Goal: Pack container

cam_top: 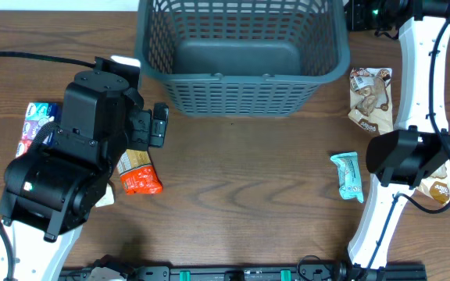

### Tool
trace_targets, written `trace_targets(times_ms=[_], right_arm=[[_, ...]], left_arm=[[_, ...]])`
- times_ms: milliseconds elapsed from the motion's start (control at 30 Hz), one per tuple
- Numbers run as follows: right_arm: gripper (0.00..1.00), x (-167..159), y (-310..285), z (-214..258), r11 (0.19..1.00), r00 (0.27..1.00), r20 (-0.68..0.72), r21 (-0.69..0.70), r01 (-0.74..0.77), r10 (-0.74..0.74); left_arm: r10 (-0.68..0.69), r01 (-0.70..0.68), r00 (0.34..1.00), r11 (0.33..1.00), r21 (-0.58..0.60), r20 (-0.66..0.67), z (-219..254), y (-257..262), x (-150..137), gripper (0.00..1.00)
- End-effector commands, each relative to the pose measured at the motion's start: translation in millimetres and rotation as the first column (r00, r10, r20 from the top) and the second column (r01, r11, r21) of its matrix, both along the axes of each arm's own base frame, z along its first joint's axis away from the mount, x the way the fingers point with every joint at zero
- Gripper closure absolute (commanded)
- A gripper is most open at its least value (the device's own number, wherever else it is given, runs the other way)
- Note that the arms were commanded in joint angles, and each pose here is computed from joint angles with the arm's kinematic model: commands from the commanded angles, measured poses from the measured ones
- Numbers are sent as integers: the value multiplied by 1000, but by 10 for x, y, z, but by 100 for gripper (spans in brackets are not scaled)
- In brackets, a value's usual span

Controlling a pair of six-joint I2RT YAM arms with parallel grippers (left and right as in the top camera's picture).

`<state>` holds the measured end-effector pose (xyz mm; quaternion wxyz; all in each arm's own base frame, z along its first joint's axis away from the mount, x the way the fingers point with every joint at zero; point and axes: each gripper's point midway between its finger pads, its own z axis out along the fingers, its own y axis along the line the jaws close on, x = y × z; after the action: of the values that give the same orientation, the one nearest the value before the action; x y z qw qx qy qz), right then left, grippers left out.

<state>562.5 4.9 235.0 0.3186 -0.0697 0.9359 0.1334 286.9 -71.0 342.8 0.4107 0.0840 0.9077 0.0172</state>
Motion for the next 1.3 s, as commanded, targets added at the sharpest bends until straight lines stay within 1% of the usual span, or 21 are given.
trace_targets(times_ms=[0,33,67,100,167,200,267,400,533,667,767,833,867,967,1033,1133,1200,1267], right_arm=[[39,38,-31,31,995,995,0,-40,95,-95],[32,46,-160,11,982,985,-6,-72,173,-174],[27,43,-252,-3,969,973,-11,-93,227,-229],[19,27,-349,-5,953,959,-14,-112,281,-284],[8,-6,-408,17,945,951,-19,-116,306,-310],[1,-31,-426,46,942,948,-19,-114,314,-318],[1,-95,-499,148,928,934,-11,-116,353,-356],[1,-287,-633,480,897,910,41,-155,414,-413],[1,-606,-669,1015,882,896,126,-162,442,-426],[1,-1086,-616,1611,883,883,213,-133,450,-418],[1,-1525,-573,2012,882,866,276,-107,459,-417],[1,-1779,-548,2171,882,859,298,-98,461,-416],[1,-1911,-535,2220,882,859,299,-97,461,-416],[1,-2157,-491,2198,886,872,260,-102,452,-414],[1,-2240,-481,2112,885,881,215,-112,451,-422],[1,-2250,-466,1977,889,894,158,-128,440,-420],[1,-2214,-468,1905,890,898,133,-138,436,-419],[1,-2166,-455,1836,892,903,111,-146,428,-415]], left_arm=[[28,-27,999,1000,-3,22,84,47,12,1],[27,-27,999,1000,-4,22,84,46,12,1],[27,-27,999,1000,-4,23,86,47,10,1],[27,-27,999,1000,-4,25,91,48,7,1],[31,-31,999,1000,-2,27,95,57,6,1],[33,-33,999,999,1,25,91,64,1,1],[55,-55,998,998,-9,22,88,103,5,1],[152,-152,988,988,-31,11,99,331,5,1],[284,-284,959,958,-24,-6,136,735,-53,1],[447,-448,893,894,2,-53,104,1232,-208,1],[554,-554,821,832,39,-137,-50,1547,-354,1],[602,-603,770,795,67,-212,-200,1684,-435,1],[628,-631,737,772,77,-249,-280,1751,-454,1],[660,-665,683,739,106,-312,-457,1902,-386,1],[661,-663,673,738,125,-331,-547,1985,-288,1],[636,-614,682,766,190,-361,-714,2143,-114,1],[669,-633,650,739,231,-361,-799,2324,-60,1],[667,-622,647,742,250,-370,-891,2475,14,1]])
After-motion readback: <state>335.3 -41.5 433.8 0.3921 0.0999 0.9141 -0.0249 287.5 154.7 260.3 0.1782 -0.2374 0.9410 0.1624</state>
